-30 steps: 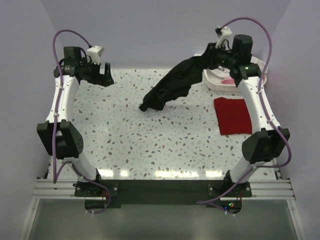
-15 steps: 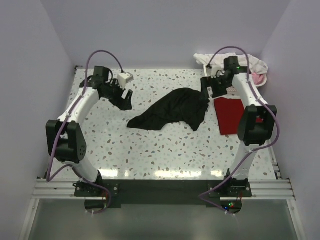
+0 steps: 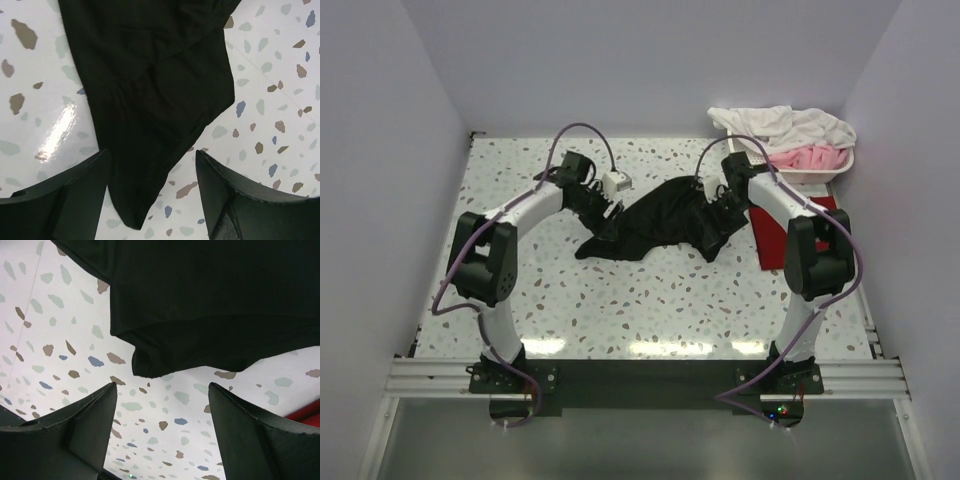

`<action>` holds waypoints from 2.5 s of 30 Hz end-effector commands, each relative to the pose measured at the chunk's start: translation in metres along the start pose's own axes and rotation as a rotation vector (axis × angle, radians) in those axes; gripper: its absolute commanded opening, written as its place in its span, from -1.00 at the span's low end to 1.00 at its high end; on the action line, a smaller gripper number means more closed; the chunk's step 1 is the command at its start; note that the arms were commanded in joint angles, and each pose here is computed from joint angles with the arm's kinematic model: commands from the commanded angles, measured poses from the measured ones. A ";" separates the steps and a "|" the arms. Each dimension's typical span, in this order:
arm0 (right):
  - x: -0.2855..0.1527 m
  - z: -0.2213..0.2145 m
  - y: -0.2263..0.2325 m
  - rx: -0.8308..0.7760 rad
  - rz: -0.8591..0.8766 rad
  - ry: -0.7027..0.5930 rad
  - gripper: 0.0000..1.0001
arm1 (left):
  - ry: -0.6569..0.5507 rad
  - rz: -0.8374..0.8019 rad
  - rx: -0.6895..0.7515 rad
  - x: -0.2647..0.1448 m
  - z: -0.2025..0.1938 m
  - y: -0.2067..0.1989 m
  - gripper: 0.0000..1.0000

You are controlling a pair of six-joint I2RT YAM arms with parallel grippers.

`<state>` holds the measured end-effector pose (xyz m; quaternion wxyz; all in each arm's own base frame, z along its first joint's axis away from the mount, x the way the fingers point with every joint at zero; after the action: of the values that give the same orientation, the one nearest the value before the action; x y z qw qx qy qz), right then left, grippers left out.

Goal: Fold and stack the t-shirts
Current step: Flatten the tshirt out

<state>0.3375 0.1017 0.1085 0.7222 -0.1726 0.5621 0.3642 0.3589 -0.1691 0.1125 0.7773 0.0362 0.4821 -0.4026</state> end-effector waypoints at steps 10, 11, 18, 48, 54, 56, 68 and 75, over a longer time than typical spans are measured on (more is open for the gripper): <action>0.020 0.017 -0.006 0.012 -0.093 -0.047 0.36 | 0.019 0.060 -0.055 0.023 -0.021 -0.002 0.50; 0.022 0.018 -0.003 0.006 -0.088 -0.046 0.34 | 0.011 0.048 -0.058 0.024 -0.020 -0.004 0.44; 0.037 0.012 0.003 -0.005 -0.087 -0.006 0.36 | 0.036 0.130 -0.083 0.032 -0.033 0.002 0.32; -0.102 0.032 -0.010 -0.171 -0.215 -0.132 -1.00 | 0.007 0.150 -0.209 -0.078 -0.021 0.055 -0.69; -0.121 0.041 -0.016 -0.015 -0.119 -0.212 -1.00 | 0.033 0.131 -0.197 -0.055 -0.042 0.052 0.01; -0.128 0.044 -0.016 0.005 -0.128 -0.242 -1.00 | 0.056 0.144 -0.190 -0.049 -0.049 0.052 0.02; -0.151 0.045 -0.026 0.034 -0.216 -0.295 -1.00 | 0.168 0.184 -0.159 0.006 -0.079 0.045 -0.16; -0.176 0.049 -0.037 0.004 -0.282 -0.319 -1.00 | 0.119 0.212 -0.232 -0.026 -0.065 0.068 -1.00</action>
<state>0.3813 0.0597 0.2468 0.8255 -0.1707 0.4490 0.2964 0.3357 -0.1046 0.0606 0.7683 0.0311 0.5740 -0.2816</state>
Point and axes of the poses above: each gripper's point midway between its finger pads, its own x axis out along the fingers, its own y axis along the line the jaws close on, z = x × y, the point moved 5 cm from there along -x, back along the fingers, and after that the axes turned 11 degrees about -x, right-handed, at the moved point
